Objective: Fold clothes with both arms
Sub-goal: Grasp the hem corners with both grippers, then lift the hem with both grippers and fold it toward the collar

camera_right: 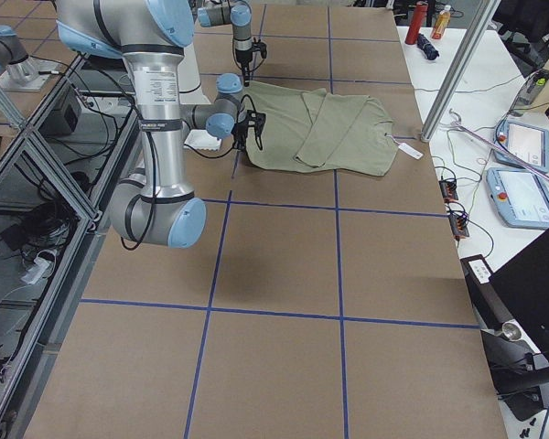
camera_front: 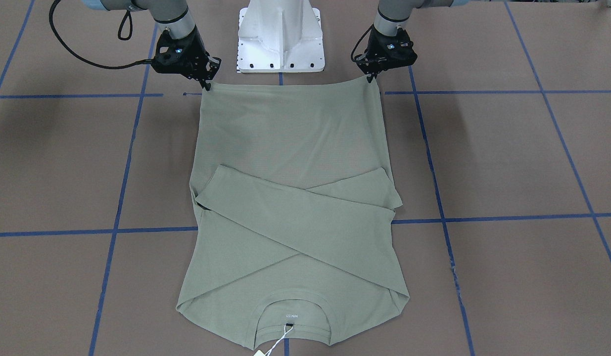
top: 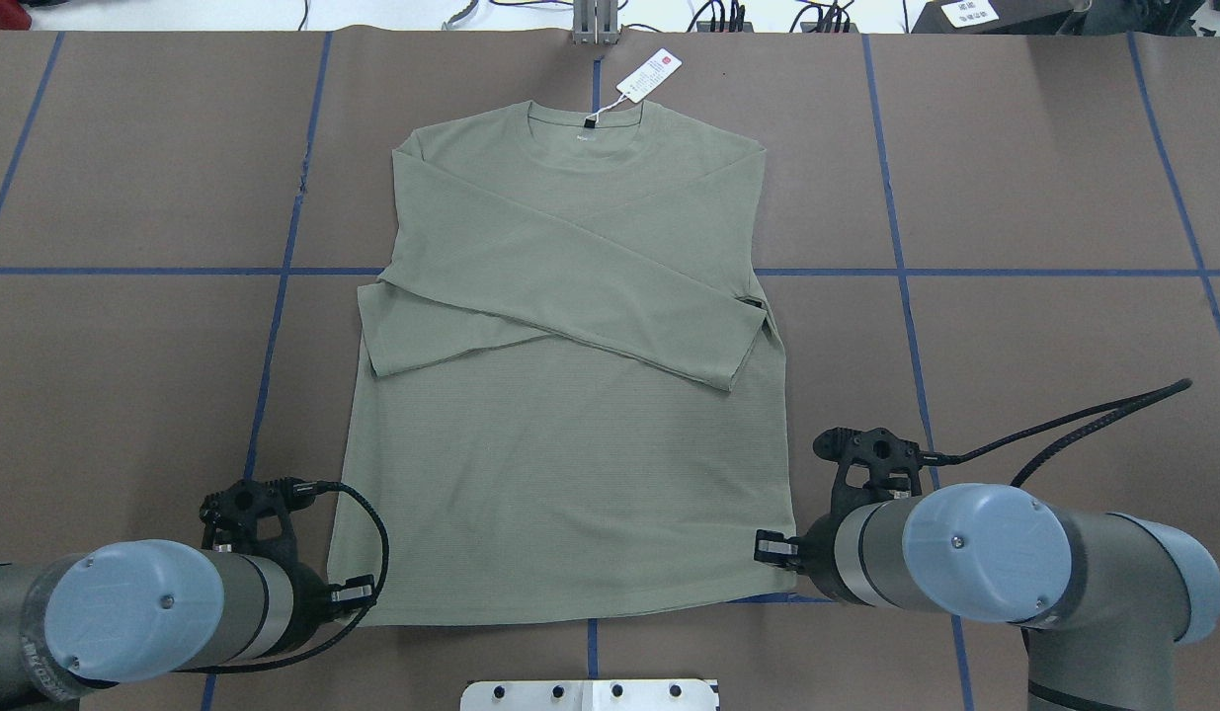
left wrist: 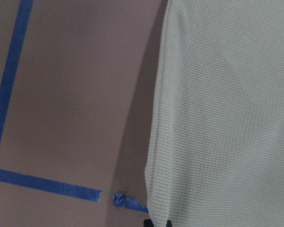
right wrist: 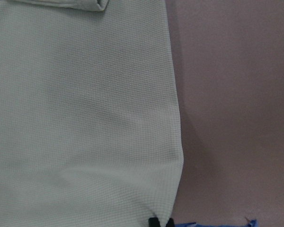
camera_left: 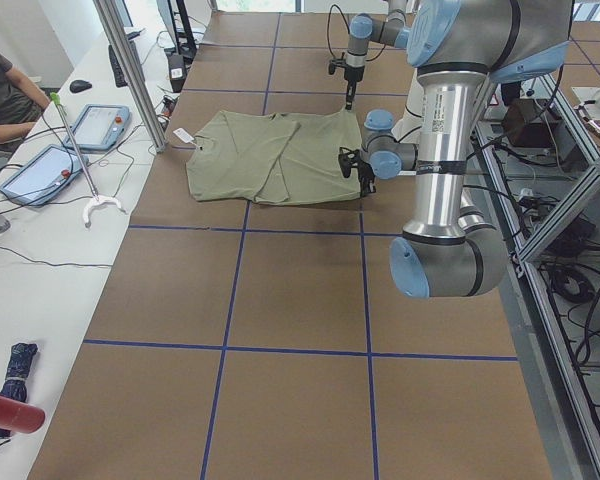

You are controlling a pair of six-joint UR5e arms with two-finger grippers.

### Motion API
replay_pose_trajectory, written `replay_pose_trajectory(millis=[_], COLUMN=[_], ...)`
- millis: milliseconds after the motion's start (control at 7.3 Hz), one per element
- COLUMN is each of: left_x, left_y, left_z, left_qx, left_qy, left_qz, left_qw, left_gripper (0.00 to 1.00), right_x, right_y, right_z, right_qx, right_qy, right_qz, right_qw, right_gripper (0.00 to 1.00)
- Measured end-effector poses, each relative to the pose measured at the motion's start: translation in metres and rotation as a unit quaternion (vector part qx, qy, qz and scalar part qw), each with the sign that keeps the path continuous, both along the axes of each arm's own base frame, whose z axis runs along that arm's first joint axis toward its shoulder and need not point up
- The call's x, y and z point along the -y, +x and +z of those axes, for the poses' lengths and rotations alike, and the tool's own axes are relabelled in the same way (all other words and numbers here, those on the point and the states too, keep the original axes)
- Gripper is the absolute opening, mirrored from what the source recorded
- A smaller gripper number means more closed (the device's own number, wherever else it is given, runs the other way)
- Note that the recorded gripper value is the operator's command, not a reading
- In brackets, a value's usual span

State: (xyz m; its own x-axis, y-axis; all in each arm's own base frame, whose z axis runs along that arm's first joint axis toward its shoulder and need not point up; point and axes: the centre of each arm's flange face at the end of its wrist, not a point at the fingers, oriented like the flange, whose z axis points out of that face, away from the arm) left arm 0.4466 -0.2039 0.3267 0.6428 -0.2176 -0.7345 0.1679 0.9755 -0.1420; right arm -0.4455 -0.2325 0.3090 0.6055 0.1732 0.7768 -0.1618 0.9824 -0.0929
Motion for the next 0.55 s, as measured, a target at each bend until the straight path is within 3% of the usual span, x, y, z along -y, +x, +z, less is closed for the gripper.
replay_pose_trajectory(millis=[274, 548], left_x=[-0.01, -0.039], left_y=[-0.012, -0.018], left_z=[-0.023, -0.046], left_qx=[-0.022, -0.041], left_qy=[0.002, 0.0], left_qz=[0.008, 0.042], left_qw=[0.9997, 0.9983], left_gripper=[0.0, 0.0], right_x=[-0.012, -0.049], right_y=[0.028, 0.058], right_z=[0.0, -0.01], right_qx=[0.005, 0.02], right_qy=[-0.008, -0.029], right_qz=[-0.016, -0.07], right_qw=[0.9998, 0.9969], right_gripper=[0.0, 0.0])
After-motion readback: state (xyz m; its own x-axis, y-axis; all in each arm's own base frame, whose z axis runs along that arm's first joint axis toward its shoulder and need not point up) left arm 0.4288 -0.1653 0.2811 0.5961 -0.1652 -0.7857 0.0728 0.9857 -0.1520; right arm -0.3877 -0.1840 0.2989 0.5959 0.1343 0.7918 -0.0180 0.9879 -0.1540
